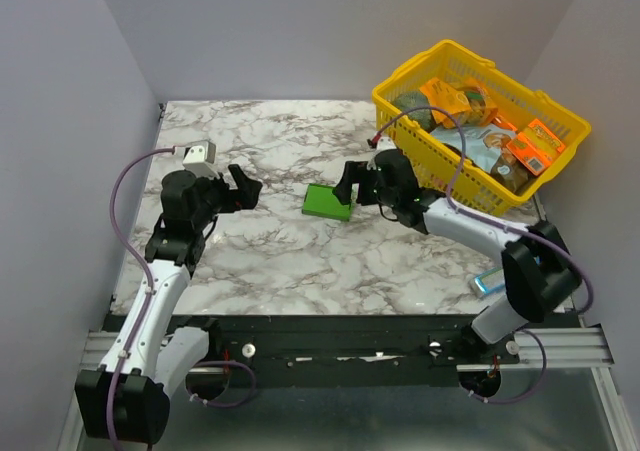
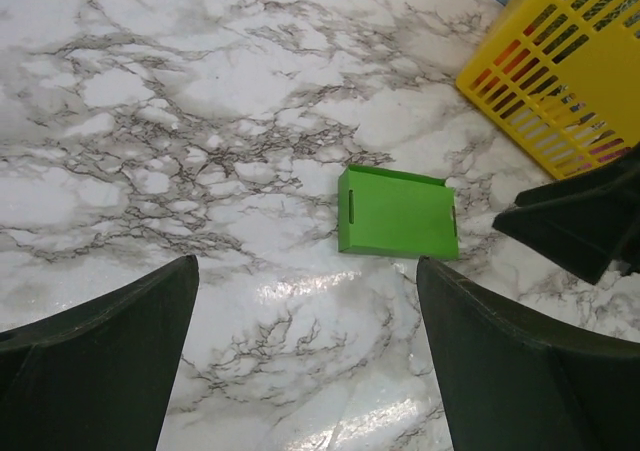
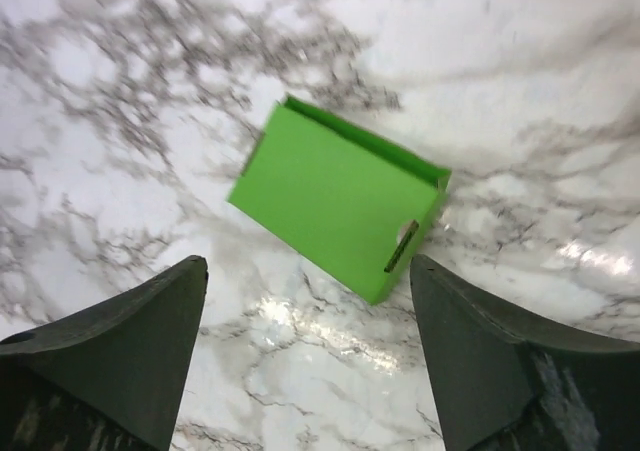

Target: Fold the paper box

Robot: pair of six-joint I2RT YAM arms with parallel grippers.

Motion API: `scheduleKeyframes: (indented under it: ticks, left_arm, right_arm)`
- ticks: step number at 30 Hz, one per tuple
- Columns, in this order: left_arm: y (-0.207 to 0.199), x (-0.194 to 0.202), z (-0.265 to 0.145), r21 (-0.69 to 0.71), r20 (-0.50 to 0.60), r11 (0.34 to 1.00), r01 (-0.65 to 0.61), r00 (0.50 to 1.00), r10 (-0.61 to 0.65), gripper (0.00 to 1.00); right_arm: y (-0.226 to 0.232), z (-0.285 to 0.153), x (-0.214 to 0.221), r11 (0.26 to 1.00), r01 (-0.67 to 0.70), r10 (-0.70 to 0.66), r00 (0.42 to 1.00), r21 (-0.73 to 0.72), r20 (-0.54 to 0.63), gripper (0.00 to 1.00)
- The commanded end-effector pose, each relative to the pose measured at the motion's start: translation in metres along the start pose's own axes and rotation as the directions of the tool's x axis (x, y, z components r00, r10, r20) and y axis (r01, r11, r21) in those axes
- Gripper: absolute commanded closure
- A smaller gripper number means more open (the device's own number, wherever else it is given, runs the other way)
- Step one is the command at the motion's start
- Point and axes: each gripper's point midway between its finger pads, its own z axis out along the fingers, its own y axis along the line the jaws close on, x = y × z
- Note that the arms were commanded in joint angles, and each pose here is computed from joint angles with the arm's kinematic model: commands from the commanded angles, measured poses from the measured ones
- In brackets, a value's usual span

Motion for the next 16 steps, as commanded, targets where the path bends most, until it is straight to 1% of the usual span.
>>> scheduleKeyframes:
  ticks: [1, 2, 3, 4, 5, 6, 8, 10, 12, 16]
  left_arm:
    - [-0.001, -0.023, -0.010, -0.011, 0.092, 0.999, -0.040, 0.995, 0.041, 0.01]
    - [-0.001, -0.024, -0.011, -0.015, 0.096, 0.999, -0.045, 0.994, 0.046, 0.01]
    - [0.000, -0.029, -0.015, -0.028, 0.118, 0.998, -0.052, 0.991, 0.055, 0.01]
    - [0.000, -0.031, -0.017, -0.032, 0.131, 0.998, -0.056, 0.990, 0.060, 0.01]
    - [0.001, -0.031, -0.018, -0.036, 0.140, 0.998, -0.056, 0.988, 0.060, 0.01]
    - [-0.001, -0.036, -0.023, -0.037, 0.160, 0.998, -0.059, 0.985, 0.064, 0.01]
    - [0.002, -0.038, -0.025, -0.058, 0.173, 0.997, -0.059, 0.983, 0.069, 0.01]
    - [0.003, -0.041, -0.028, -0.069, 0.188, 0.996, -0.058, 0.980, 0.070, 0.01]
    - [0.003, -0.044, -0.031, -0.074, 0.199, 0.996, -0.058, 0.977, 0.072, 0.01]
    - [0.005, -0.045, -0.034, -0.089, 0.212, 0.995, -0.052, 0.975, 0.070, 0.01]
  right_arm:
    - [0.002, -0.054, -0.064, 0.996, 0.091, -0.091, 0.975, 0.007, 0.205, 0.04]
    - [-0.006, -0.063, -0.067, 0.995, 0.093, -0.096, 0.970, 0.025, 0.224, 0.04]
    - [-0.005, -0.084, -0.085, 0.993, 0.114, -0.117, 0.950, 0.026, 0.288, 0.04]
    - [-0.018, -0.094, -0.095, 0.993, 0.109, -0.120, 0.941, 0.052, 0.318, 0.03]
    - [-0.024, -0.102, -0.096, 0.992, 0.114, -0.127, 0.936, 0.059, 0.329, 0.01]
    - [-0.025, -0.120, -0.108, 0.990, 0.129, -0.138, 0.917, 0.051, 0.373, 0.01]
    - [-0.044, -0.137, -0.120, 0.990, 0.117, -0.141, 0.900, 0.083, 0.411, 0.00]
    - [-0.056, -0.152, -0.126, 0.988, 0.112, -0.149, 0.886, 0.109, 0.439, 0.00]
    - [-0.063, -0.158, -0.126, 0.985, 0.112, -0.159, 0.885, 0.132, 0.437, 0.00]
    - [-0.065, -0.171, -0.129, 0.979, 0.131, -0.190, 0.869, 0.157, 0.457, 0.00]
